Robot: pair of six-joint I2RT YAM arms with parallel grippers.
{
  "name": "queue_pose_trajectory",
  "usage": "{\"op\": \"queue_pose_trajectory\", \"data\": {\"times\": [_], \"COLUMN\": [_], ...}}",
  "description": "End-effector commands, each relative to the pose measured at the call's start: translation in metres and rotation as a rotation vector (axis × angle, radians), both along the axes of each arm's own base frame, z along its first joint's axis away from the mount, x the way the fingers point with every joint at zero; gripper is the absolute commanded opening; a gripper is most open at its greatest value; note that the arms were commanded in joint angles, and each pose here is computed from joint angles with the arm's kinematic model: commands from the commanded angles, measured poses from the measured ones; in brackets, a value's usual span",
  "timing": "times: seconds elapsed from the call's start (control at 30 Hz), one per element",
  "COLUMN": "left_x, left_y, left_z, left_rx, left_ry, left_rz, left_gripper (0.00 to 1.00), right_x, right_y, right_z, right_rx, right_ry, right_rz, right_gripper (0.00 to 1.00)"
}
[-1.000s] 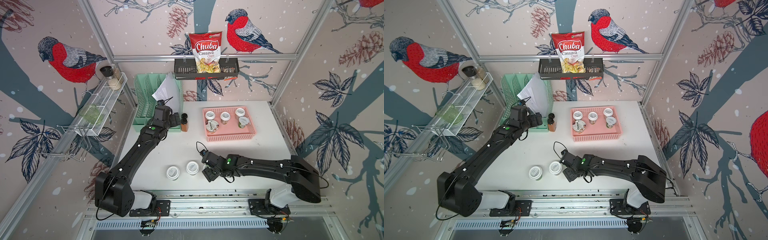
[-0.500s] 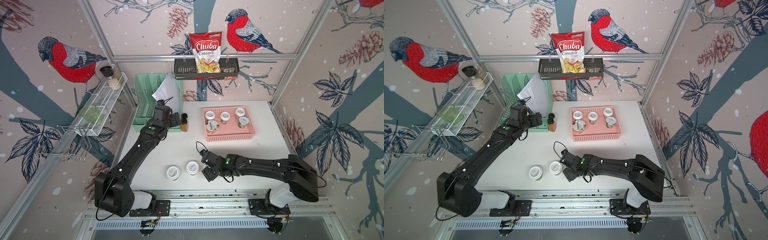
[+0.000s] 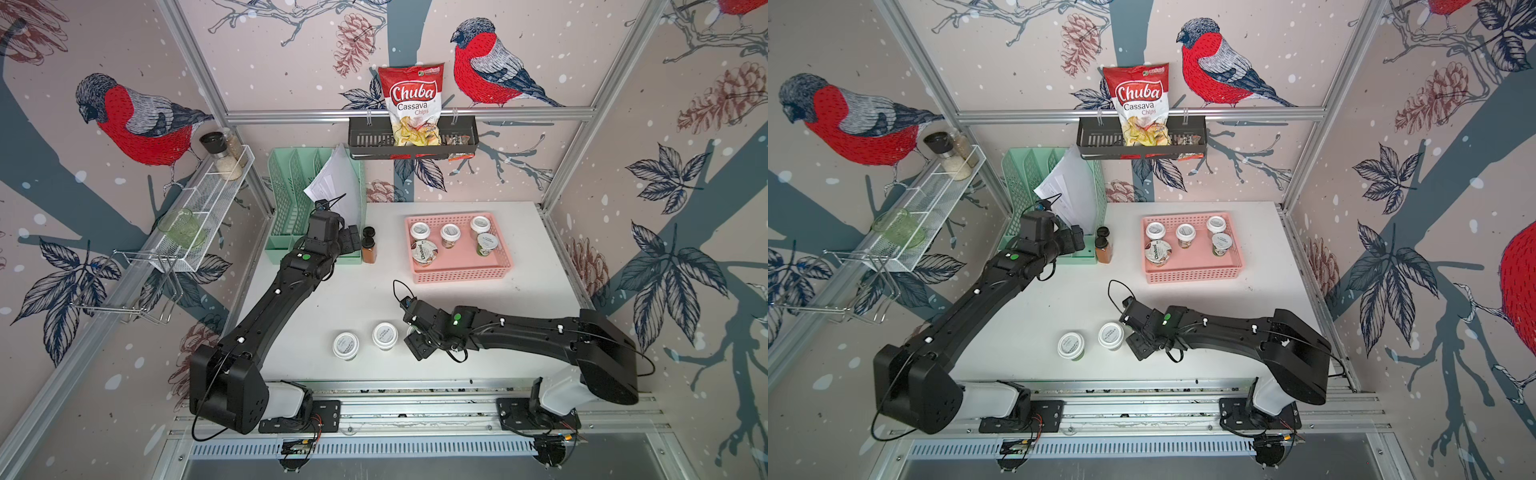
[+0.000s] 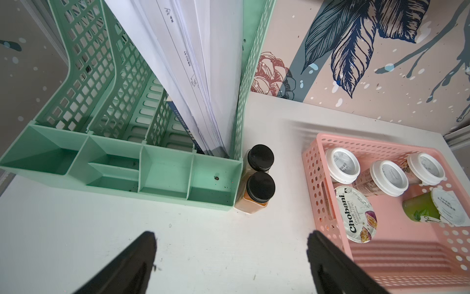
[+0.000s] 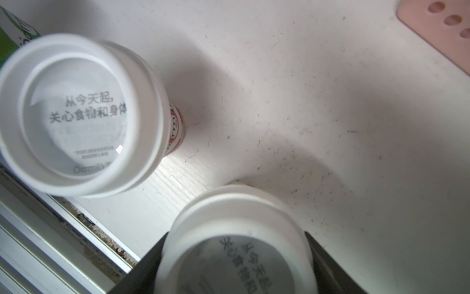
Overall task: Put the yogurt in the basket
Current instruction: Pick up the yogurt from the center of the board, then place the yogurt in the basket.
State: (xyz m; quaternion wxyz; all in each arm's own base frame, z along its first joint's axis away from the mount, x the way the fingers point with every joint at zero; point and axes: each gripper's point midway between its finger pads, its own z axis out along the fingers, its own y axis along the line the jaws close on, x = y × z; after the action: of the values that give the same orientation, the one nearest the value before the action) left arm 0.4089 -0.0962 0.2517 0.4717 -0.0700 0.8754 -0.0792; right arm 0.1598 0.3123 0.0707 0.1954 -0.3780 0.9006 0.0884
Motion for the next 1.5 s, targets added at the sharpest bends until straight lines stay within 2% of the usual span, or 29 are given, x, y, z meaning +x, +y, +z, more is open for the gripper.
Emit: {"op": "queue_pose_trajectory", "data": {"times": [0.0,0.17,0.37,0.57,0.77,0.93,1.1,1.47], "left_x": [-0.001,-0.004,-0.006,-0.004,0.0,0.005,0.009,0.013], "left_y": [0.0,-0.002,-0.011,-0.022,-0.033,-0.045,-0.054,-0.056], "left_z": [0.005,0.012,0.02,0.023,0.019,0.014,0.008,-0.001], "left_rx": [0.003,-0.002,-0.012,-0.042,-0.064,-0.094,-0.103,-0.101], "left_ry": [-0.016,-0.033,-0.049,-0.048,-0.028,-0.013,0.01,0.021], "left_rz": [0.001,-0.007,-0.029,-0.062,-0.091,-0.12,-0.138,-0.141], "left_gripper": [0.96,0.96,0.96,0.96,0.96,0.96,0.96,0.96], "right_x": [0.008,0.033,0.083,0.154,0.219,0.262,0.291,0.312], "right_y": [-0.004,-0.008,-0.014,-0.037,-0.07,-0.107,-0.135,-0.152], "right_z": [0.012,0.042,0.087,0.121,0.133,0.125,0.102,0.051], "right_rx": [-0.017,-0.017,0.024,0.071,0.072,0.077,0.086,0.068], "right_ry": [-0.024,-0.067,-0.131,-0.185,-0.219,-0.229,-0.214,-0.185], "right_rz": [-0.002,-0.048,-0.151,-0.289,-0.394,-0.488,-0.556,-0.604], "right_gripper": [0.76,0.76,0.76,0.76,0.76,0.76,0.76,0.75]}}
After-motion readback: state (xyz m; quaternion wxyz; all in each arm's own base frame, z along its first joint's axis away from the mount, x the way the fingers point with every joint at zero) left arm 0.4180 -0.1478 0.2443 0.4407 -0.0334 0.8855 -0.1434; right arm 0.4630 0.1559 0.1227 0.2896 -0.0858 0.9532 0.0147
